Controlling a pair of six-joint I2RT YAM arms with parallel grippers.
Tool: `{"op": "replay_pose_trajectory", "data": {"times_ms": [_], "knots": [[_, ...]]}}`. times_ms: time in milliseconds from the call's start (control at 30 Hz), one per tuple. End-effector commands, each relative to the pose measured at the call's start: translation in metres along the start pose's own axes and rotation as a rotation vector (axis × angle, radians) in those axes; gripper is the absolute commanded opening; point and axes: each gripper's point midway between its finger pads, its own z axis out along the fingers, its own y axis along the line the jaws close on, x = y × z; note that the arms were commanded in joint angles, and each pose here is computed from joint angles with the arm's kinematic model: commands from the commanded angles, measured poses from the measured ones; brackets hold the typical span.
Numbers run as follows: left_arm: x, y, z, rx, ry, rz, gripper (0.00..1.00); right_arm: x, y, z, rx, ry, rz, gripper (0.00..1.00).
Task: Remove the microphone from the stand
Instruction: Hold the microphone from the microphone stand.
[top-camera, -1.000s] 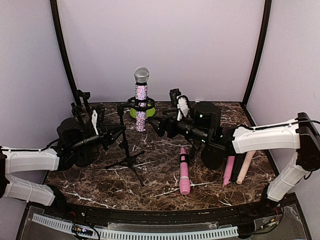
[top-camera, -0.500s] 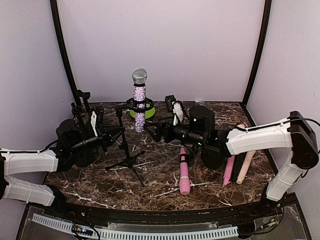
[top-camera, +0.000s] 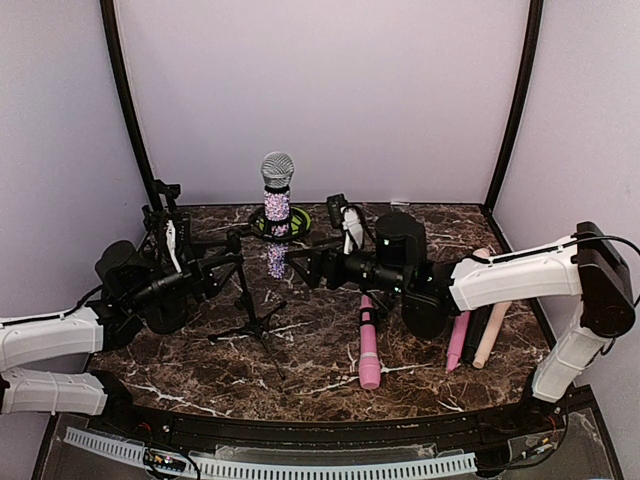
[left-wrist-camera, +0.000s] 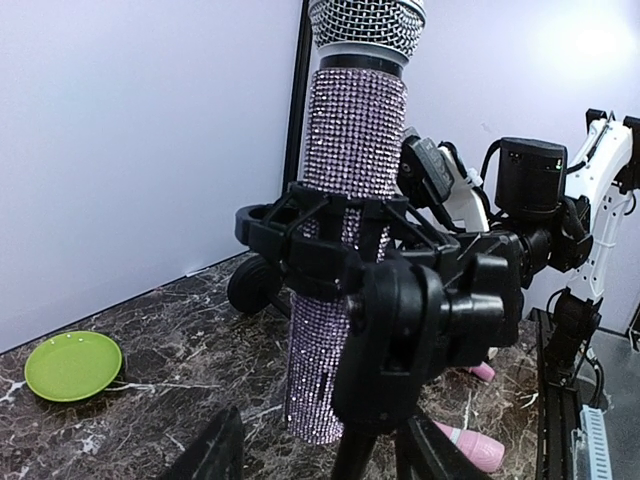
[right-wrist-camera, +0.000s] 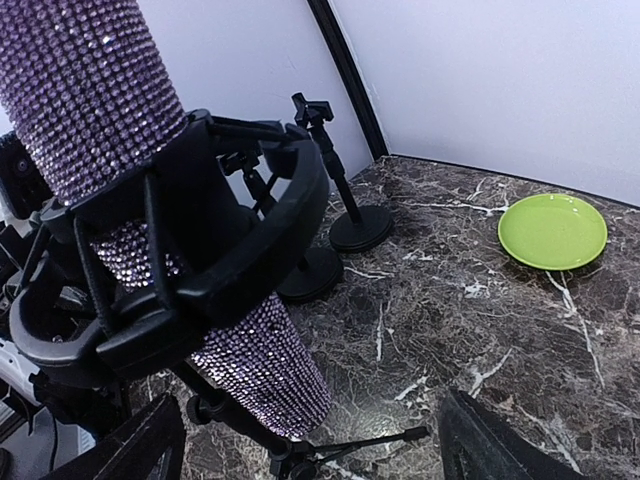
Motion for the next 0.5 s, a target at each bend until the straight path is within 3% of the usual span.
{"op": "replay_pose_trajectory", "data": {"times_ms": [0,167,467], "knots": [[0.010,-0.004,-0.010,-0.003,0.039,-0.018,0.57,-0.012,0.021,0.003,-0.065,-0.026,-0.032,0.89],[0.028,-0.006,-0.019,-0.009,0.102,-0.048,0.66,-0.007,0.029,0.004,-0.092,-0.013,-0.047,0.89],[0.075,-0.004,-0.033,-0.062,0.226,-0.189,0.68,-0.017,0.023,-0.003,-0.049,-0.064,-0.031,0.90]]}}
